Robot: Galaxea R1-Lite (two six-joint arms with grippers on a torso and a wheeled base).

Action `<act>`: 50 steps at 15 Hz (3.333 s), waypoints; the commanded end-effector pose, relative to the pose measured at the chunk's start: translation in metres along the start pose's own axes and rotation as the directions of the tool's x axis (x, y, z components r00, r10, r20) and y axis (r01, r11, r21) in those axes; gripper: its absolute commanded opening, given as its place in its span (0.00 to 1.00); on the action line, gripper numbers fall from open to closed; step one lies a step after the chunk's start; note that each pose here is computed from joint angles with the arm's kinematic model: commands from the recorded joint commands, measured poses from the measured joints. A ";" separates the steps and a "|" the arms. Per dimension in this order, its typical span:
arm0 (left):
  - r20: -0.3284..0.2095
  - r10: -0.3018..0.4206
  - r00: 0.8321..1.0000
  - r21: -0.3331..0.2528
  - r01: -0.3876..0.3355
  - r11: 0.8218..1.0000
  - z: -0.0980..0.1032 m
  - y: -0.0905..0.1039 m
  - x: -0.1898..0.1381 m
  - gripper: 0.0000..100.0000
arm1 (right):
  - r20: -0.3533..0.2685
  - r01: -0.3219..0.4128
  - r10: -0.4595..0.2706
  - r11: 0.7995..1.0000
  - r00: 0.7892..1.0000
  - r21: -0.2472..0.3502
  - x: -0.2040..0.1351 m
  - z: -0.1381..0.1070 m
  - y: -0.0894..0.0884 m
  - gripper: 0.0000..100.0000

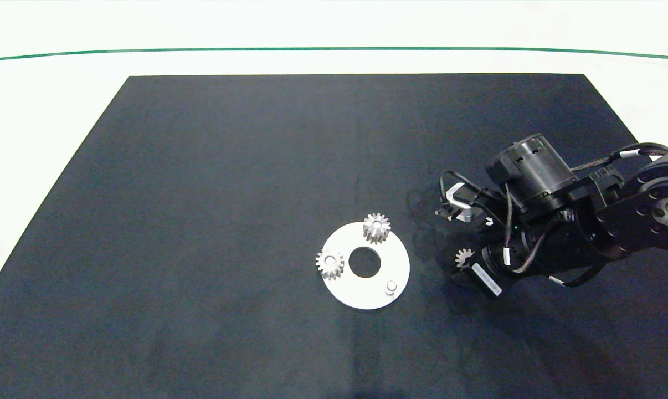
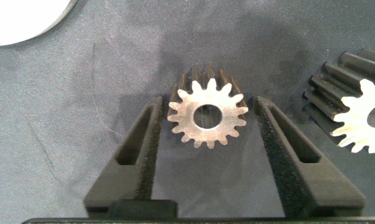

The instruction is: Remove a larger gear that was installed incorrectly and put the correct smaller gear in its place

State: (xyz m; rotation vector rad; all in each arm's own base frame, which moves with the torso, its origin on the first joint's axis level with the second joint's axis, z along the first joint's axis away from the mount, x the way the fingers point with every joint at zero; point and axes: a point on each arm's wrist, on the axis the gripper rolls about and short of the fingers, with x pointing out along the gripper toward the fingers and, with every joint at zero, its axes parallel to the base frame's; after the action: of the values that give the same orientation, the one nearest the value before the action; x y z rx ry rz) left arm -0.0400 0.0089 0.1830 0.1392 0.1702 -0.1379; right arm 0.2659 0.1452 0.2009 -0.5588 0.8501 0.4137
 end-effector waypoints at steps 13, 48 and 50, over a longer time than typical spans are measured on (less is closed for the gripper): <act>-0.006 0.000 1.000 0.001 0.000 1.000 -0.001 0.000 0.000 1.00 | -0.005 -0.003 0.003 1.000 1.000 -0.005 0.000 -0.001 0.000 0.28; 0.023 0.002 1.000 0.002 -0.002 1.000 -0.007 -0.001 -0.004 1.00 | 0.119 -0.128 0.160 0.963 0.980 -0.235 -0.028 0.033 0.084 0.19; 0.023 0.002 1.000 0.002 -0.002 1.000 -0.006 0.000 -0.004 1.00 | 0.120 -0.131 0.163 0.962 0.979 -0.240 -0.027 0.035 0.086 0.19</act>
State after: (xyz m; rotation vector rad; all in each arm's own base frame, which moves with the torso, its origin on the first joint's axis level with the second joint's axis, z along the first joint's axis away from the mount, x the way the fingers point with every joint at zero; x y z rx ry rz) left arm -0.0449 0.0099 0.1774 0.1391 0.1447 -0.1373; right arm 0.2220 0.2278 0.2184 -0.6675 0.7094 0.6831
